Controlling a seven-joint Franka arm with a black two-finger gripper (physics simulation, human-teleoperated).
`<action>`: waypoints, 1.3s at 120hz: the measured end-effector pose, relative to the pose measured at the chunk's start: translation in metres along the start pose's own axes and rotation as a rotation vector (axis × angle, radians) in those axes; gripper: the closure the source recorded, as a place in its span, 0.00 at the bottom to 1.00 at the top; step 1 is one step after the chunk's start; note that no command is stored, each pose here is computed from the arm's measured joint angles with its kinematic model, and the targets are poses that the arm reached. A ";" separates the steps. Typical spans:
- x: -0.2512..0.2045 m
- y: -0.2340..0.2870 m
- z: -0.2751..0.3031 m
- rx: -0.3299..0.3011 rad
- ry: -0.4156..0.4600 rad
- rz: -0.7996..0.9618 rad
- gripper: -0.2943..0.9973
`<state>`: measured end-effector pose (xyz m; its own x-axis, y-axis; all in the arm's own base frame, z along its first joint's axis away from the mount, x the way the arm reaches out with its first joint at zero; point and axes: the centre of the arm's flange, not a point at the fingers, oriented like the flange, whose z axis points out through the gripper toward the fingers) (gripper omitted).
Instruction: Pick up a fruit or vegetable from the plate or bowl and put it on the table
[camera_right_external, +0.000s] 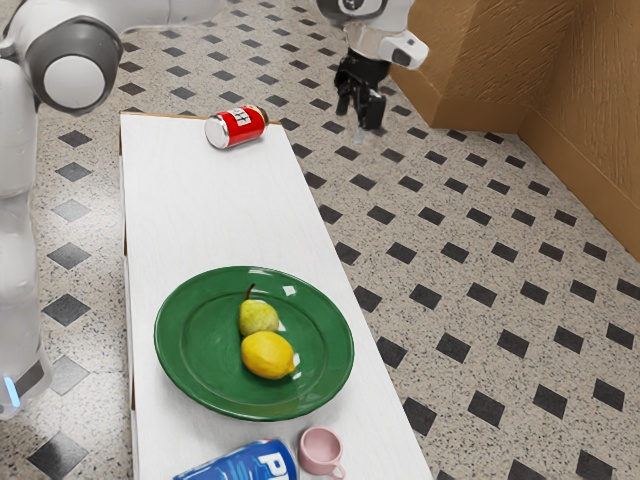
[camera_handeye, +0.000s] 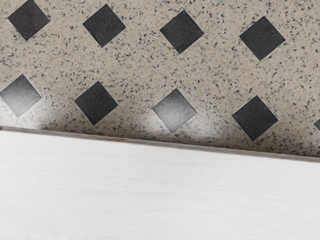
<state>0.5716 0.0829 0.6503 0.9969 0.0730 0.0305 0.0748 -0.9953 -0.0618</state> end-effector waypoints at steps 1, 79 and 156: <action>0.000 -0.004 0.000 -0.001 0.000 -0.007 0.23; -0.010 0.200 0.021 -0.075 -0.088 0.418 0.23; -0.054 0.243 0.105 -0.043 -0.236 0.938 0.23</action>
<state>0.5383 -0.1564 0.5288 0.6304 -0.7462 -0.2141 -0.7504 -0.6563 0.0779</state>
